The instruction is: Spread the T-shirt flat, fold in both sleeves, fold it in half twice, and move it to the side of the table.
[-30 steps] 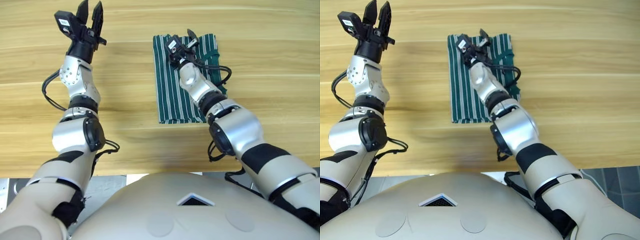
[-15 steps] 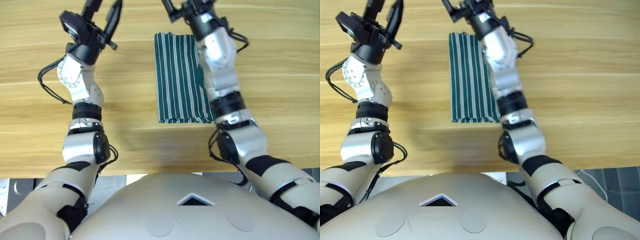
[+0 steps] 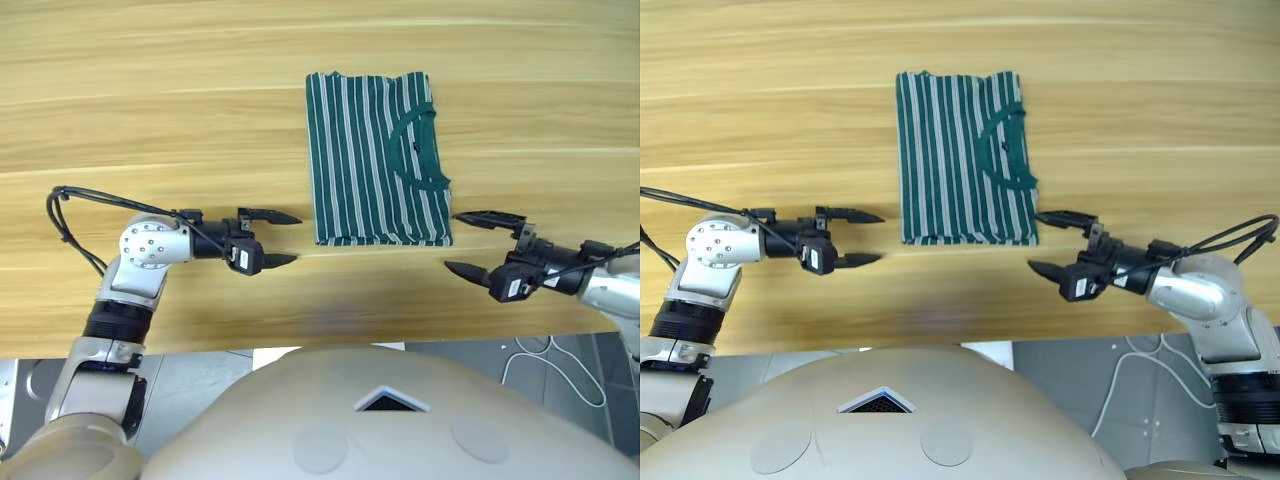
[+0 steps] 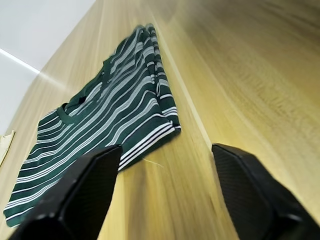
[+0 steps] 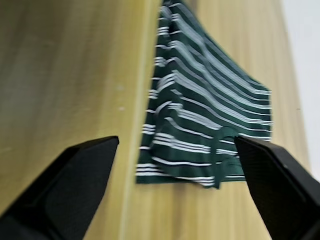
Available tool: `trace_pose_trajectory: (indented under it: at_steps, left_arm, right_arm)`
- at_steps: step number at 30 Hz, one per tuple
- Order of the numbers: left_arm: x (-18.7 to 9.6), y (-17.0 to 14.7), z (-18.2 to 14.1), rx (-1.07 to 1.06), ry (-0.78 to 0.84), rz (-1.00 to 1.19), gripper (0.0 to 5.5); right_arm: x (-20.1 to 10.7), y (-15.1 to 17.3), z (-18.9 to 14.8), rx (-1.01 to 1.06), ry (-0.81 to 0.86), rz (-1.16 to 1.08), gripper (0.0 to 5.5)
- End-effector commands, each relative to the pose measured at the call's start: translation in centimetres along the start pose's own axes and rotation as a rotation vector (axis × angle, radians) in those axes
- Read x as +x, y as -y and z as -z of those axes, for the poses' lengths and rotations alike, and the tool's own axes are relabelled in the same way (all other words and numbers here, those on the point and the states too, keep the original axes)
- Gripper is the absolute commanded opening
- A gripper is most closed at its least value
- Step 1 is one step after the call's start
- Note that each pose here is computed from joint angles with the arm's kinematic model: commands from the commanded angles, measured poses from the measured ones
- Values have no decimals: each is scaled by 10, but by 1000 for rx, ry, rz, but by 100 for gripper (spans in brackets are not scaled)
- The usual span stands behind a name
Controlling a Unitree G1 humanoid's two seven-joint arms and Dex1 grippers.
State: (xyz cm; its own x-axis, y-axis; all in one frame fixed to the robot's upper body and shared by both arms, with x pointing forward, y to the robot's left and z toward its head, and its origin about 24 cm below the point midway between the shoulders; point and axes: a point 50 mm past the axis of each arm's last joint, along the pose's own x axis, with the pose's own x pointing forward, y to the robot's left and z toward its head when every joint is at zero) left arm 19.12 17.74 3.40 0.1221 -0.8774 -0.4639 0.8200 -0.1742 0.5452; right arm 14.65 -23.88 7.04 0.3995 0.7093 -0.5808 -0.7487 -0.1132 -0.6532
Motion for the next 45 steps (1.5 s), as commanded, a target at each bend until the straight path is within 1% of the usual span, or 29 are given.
trace_pose_trajectory:
  at_steps: [1, 3, 7, 14, 21, 22, 23, 26, 30, 32, 33, 34, 35, 37, 45]
  left_arm:
    - [8, 6, 3, 17, -40, 21, 376]
    - [11, 4, 5, 48, -65, 19, 376]
    - [20, 3, 5, 84, -61, 23, 376]
    - [35, 5, 6, 127, -48, 60, 376]
    - [44, 4, 10, 167, -60, 70, 381]
    - [45, 4, 11, 174, -60, 70, 359]
    - [45, 3, 11, 179, -64, 70, 354]
    - [47, 4, 13, 187, -73, 76, 297]
    - [45, 8, 16, 187, -87, 98, 236]
    - [44, 10, 18, 186, -98, 114, 198]
    - [43, 11, 19, 186, -104, 121, 170]
    - [43, 13, 19, 184, -108, 128, 160]
    - [43, 13, 20, 183, -109, 132, 133]
    - [43, 15, 19, 182, -107, 137, 104]
    - [38, 13, 23, 173, -119, 140, 24]
  right_arm:
    - [6, -9, 13, 10, -88, -51, 431]
    - [12, -15, 18, 18, -121, -75, 431]
    - [19, -18, 28, 21, -181, -84, 431]
    - [22, -20, 26, 16, -174, -91, 431]
    - [29, -21, 27, 9, -161, -107, 307]
    - [31, -21, 27, 9, -159, -107, 286]
    - [32, -20, 27, 8, -155, -105, 277]
    - [36, -19, 27, 7, -147, -100, 215]
    - [41, -17, 27, 3, -143, -83, 150]
    - [43, -15, 27, 3, -144, -73, 109]
    - [44, -14, 28, 5, -149, -65, 80]
    - [45, -13, 29, 7, -151, -59, 68]
    - [45, -13, 30, 8, -152, -55, 44]
    - [46, -12, 30, 9, -151, -51, 16]
    - [47, -12, 30, 11, -150, -42, 11]
